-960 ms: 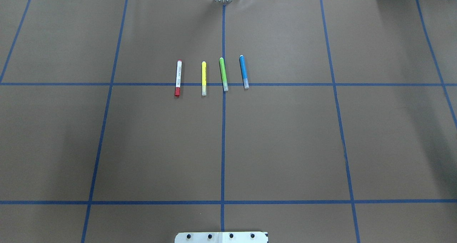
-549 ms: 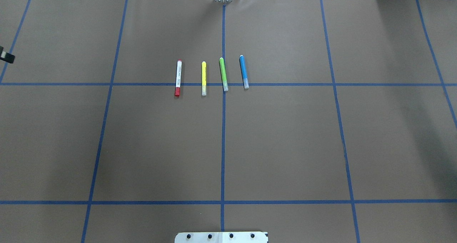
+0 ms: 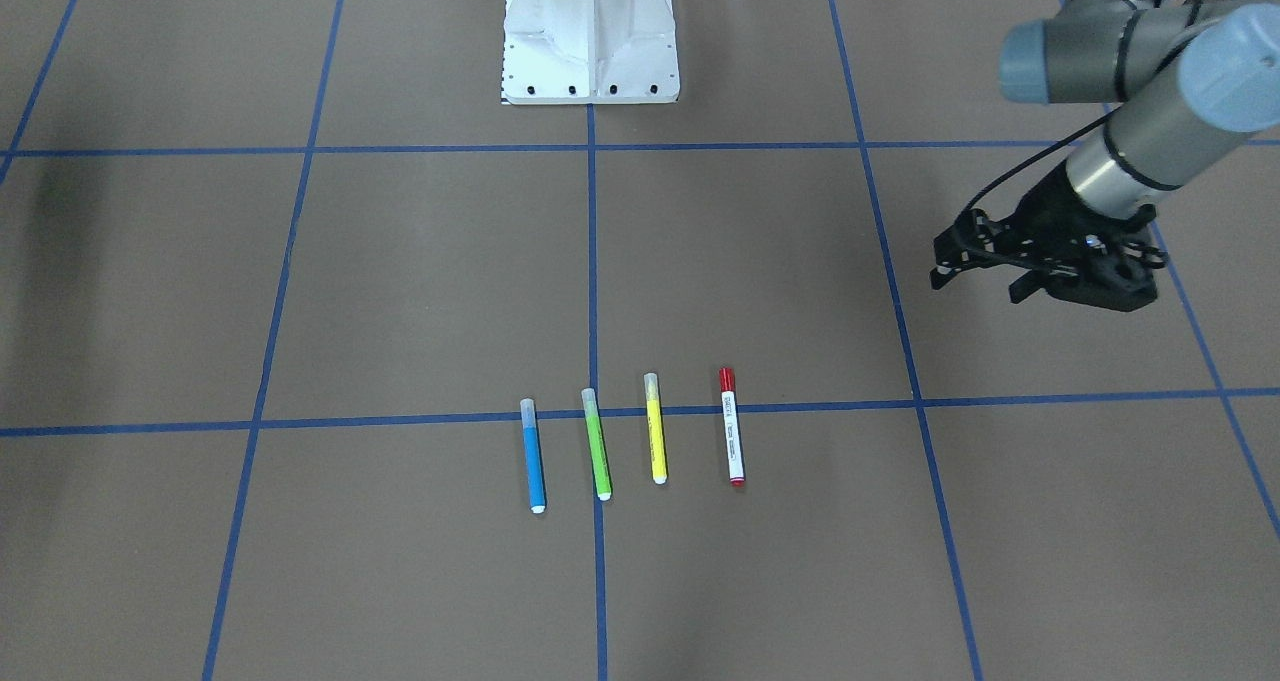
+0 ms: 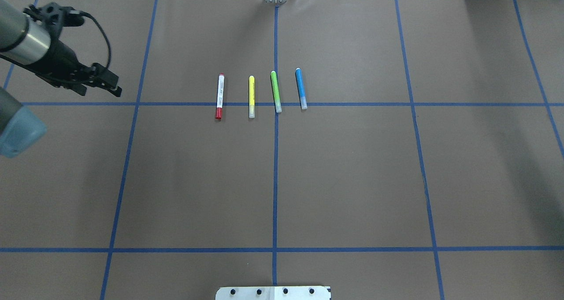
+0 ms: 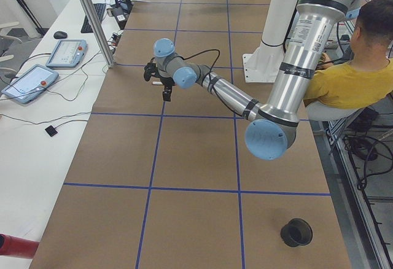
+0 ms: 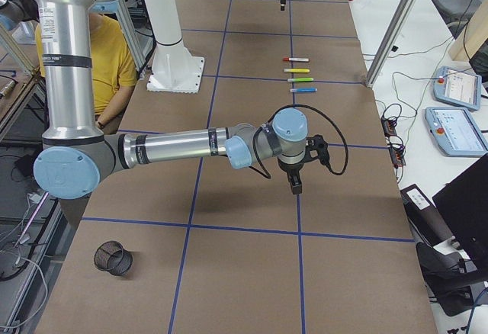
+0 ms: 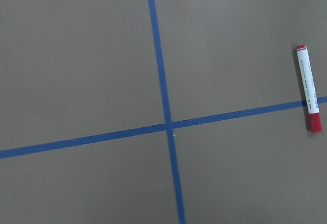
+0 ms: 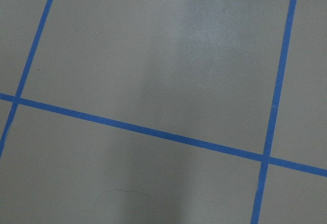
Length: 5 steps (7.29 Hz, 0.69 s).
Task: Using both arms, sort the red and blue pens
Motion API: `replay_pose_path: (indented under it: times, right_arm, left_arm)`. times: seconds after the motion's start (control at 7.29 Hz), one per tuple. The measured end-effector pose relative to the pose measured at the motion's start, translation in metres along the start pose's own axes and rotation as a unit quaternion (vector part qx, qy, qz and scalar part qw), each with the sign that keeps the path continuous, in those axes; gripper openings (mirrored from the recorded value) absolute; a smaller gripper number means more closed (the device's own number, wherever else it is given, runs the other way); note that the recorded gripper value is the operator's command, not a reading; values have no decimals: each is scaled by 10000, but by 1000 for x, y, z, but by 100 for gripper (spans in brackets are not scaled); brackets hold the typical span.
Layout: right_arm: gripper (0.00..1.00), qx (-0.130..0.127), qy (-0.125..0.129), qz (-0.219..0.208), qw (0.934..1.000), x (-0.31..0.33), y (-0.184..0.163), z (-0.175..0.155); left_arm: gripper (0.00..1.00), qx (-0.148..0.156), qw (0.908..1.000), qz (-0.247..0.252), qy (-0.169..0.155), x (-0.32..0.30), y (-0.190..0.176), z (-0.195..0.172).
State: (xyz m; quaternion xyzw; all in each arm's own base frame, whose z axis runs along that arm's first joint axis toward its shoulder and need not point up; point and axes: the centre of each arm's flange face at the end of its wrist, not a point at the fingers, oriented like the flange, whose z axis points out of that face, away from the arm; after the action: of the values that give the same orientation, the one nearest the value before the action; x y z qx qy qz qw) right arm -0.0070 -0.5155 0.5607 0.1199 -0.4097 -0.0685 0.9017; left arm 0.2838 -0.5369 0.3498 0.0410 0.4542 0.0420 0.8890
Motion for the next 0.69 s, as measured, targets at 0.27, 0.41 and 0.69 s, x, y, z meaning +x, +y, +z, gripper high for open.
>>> replay_pose_path:
  times: [0.27,0.41,0.69]
  right_arm:
    - [100,-9,1,5,10000,1,1,1]
    - [100,-13,2,10,10000,1,2,1]
    - [100,-21,10,14,10000,2,3,2]
  left_arm:
    - [100,-263,9993,-174,-214,75,-8,38]
    - [100,-364,9985,-292,-271,107,-18,58]
    - [99,-487,9970,-411,-430,151,-38,93]
